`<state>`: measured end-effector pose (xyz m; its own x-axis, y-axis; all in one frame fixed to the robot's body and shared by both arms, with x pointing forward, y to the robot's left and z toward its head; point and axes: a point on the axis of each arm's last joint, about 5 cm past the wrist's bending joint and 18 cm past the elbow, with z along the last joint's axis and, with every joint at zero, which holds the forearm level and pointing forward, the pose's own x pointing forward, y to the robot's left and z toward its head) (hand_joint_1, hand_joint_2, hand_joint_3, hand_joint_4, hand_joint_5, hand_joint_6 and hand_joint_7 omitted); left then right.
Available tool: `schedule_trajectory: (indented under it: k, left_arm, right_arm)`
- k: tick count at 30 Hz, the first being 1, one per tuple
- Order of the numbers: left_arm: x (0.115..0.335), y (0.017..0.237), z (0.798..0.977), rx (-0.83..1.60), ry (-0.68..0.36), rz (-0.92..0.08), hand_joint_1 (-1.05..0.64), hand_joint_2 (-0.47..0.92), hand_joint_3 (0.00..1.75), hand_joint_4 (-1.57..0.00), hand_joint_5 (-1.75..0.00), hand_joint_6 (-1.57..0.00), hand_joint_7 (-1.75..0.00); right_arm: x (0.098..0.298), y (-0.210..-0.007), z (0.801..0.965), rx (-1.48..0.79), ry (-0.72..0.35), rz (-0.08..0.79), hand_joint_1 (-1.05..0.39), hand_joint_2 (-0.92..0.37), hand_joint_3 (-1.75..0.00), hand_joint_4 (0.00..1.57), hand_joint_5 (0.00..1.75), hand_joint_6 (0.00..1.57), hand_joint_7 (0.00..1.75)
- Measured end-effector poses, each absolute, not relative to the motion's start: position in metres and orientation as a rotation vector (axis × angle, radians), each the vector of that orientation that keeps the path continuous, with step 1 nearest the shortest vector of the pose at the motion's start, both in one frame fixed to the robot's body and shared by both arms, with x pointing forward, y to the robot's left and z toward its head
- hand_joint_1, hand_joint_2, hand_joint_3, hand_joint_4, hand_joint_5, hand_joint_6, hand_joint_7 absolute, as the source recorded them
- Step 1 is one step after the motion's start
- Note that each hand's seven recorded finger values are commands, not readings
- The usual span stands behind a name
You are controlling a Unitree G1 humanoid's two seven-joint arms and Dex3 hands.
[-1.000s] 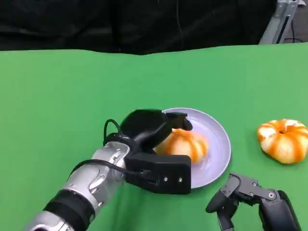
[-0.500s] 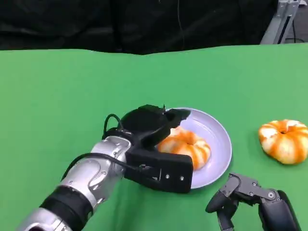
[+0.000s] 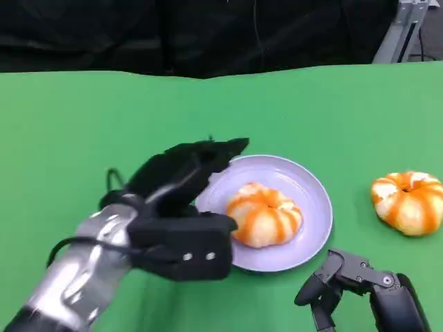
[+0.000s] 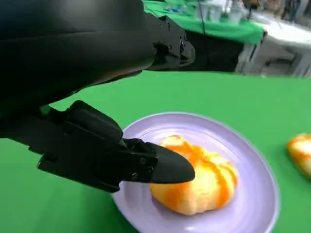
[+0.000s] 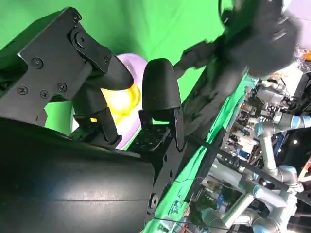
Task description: Grasp the bread from the table and place it into the plate.
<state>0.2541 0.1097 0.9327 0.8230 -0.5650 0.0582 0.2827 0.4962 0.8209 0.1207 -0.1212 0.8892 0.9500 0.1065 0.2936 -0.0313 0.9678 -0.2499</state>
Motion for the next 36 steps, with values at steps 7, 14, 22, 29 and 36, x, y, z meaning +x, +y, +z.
schedule_trajectory:
  k: [7,14,22,29,36]
  left_arm:
    - [0.234,0.133,0.933,0.732,-0.328,-0.471,-0.36,0.92,0.24,-0.41,-0.62,-0.5,-0.14]
    - [0.188,0.163,0.92,0.36,-0.304,-0.315,-0.16,0.92,0.2,-0.68,-0.98,-0.89,-0.31]
    - [0.152,0.179,0.906,0.193,-0.291,-0.193,0.01,0.44,1.29,-0.86,-1.49,-0.85,-1.24]
    - [0.137,0.176,0.895,0.108,-0.276,-0.151,0.04,0.38,1.45,-0.83,-1.74,-0.8,-1.53]
    - [0.134,0.169,0.886,0.084,-0.271,-0.152,0.06,0.32,1.51,-0.87,-1.75,-0.8,-1.62]
  right_arm:
    - [0.121,-0.12,0.89,-0.248,-0.316,0.071,-0.01,-0.26,-1.38,0.85,1.56,0.87,1.28]
    - [0.121,-0.12,0.89,-0.254,-0.316,0.072,-0.01,-0.25,-1.39,0.86,1.56,0.87,1.28]
    - [0.119,-0.121,0.889,-0.254,-0.308,0.07,-0.01,-0.24,-1.4,0.86,1.55,0.88,1.28]
    - [0.116,-0.123,0.888,-0.261,-0.312,0.068,0.02,-0.23,-1.4,0.86,1.54,0.88,1.27]
    - [0.114,-0.13,0.889,-0.265,-0.317,0.063,0.02,-0.26,-1.37,0.85,1.54,0.89,1.27]
